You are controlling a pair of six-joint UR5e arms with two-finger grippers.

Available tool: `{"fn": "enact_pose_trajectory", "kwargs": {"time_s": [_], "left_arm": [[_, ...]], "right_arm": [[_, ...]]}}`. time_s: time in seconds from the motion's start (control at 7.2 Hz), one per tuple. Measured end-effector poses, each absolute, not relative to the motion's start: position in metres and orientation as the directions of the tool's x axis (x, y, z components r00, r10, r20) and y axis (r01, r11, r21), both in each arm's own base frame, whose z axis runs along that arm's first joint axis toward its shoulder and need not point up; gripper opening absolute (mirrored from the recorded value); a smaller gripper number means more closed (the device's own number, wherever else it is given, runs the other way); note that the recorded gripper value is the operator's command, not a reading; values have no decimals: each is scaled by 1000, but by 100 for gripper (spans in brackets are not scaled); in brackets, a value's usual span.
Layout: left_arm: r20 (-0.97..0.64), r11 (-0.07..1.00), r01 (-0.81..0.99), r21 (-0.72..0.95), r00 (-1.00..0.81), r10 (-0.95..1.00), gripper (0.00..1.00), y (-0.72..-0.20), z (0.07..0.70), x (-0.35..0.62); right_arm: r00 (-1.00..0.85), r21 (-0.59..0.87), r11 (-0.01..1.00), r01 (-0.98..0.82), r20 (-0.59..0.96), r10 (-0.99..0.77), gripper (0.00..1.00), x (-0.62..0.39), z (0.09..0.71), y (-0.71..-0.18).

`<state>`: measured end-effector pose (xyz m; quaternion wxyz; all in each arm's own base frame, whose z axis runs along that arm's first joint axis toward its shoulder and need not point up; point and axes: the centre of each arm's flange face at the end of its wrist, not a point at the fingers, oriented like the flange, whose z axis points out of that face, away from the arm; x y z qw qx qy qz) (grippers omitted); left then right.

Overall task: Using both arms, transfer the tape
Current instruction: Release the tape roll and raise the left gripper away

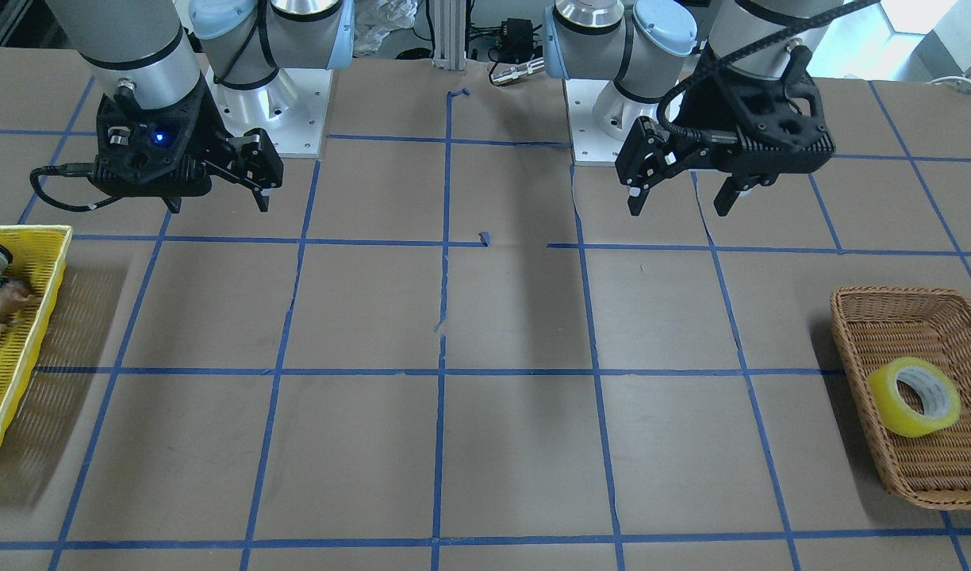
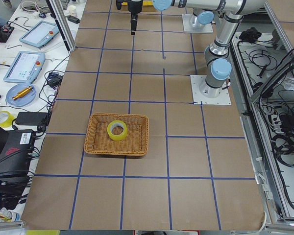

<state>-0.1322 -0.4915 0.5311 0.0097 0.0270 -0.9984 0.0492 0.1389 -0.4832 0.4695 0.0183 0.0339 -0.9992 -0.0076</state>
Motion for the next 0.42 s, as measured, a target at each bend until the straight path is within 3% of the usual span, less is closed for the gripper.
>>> {"fn": "enact_pose_trajectory", "kwargs": {"time_s": [0.42], "left_arm": [[-17,996,-60,-68,-998,-61,100,-487,531,-125]], "right_arm": [[-997,16,997,-69,35,-70,100,139,469,-483]]}}
